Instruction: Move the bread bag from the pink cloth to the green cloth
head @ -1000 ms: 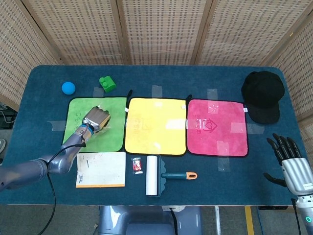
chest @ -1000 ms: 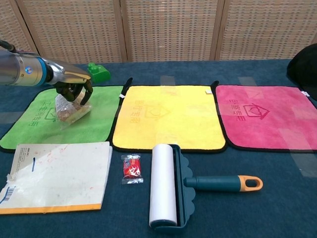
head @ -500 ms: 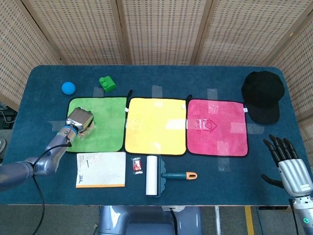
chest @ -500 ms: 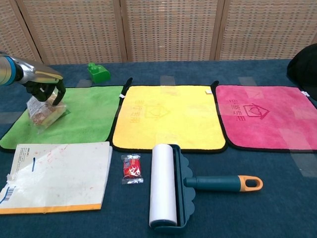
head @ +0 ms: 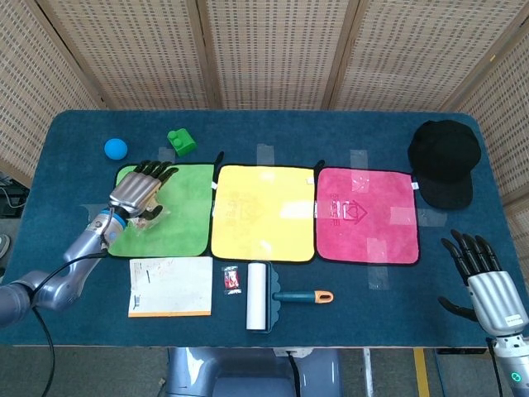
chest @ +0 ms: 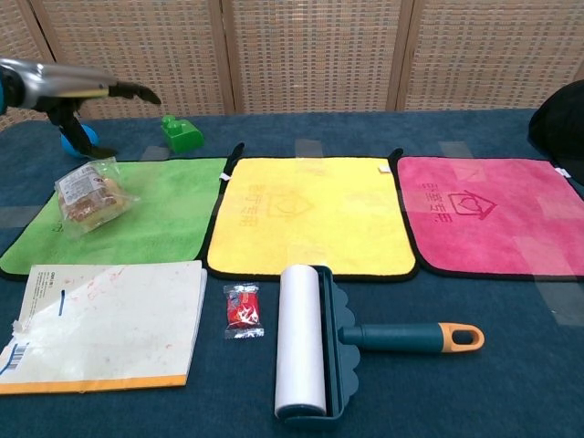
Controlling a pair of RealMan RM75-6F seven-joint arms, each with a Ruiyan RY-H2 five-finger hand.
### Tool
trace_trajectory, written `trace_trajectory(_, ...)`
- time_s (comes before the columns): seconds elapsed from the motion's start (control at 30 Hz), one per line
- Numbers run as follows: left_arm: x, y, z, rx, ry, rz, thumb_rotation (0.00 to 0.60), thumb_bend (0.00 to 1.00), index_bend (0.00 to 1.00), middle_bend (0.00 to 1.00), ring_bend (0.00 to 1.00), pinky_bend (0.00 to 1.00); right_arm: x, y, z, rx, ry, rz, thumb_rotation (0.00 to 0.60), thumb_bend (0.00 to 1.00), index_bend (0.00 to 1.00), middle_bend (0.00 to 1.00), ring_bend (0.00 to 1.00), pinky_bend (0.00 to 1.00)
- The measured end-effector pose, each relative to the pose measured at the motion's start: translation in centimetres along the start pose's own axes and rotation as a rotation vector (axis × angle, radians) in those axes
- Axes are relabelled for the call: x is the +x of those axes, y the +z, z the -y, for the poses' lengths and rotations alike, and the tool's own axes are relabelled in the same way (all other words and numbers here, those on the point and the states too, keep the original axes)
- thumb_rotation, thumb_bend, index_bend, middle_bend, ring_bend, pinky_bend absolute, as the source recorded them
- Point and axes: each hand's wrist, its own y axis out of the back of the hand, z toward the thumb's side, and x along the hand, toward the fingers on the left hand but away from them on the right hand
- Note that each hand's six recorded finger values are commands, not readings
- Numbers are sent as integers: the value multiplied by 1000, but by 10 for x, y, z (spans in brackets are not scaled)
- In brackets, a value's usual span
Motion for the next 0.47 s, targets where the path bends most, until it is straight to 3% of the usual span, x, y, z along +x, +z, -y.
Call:
trace_trajectory(0.2,-57,-28,-14,-188,155,-38,600,0,0,0,0,0,1,-2,-4,10,-25,12,600,0,41,0,0,0)
trace_trajectory(0.33,-110,-57,-2,-271,222,-131,600,0,0,0,0,0,2,-3,-6,18,-36,26,600,0,41,0,0,0)
trace_trajectory(0.47,-165,-77,15,-269,295,-227,600,0,0,0,0,0,3,-5,-7,26,-44,47,600,0,40,0,0,0)
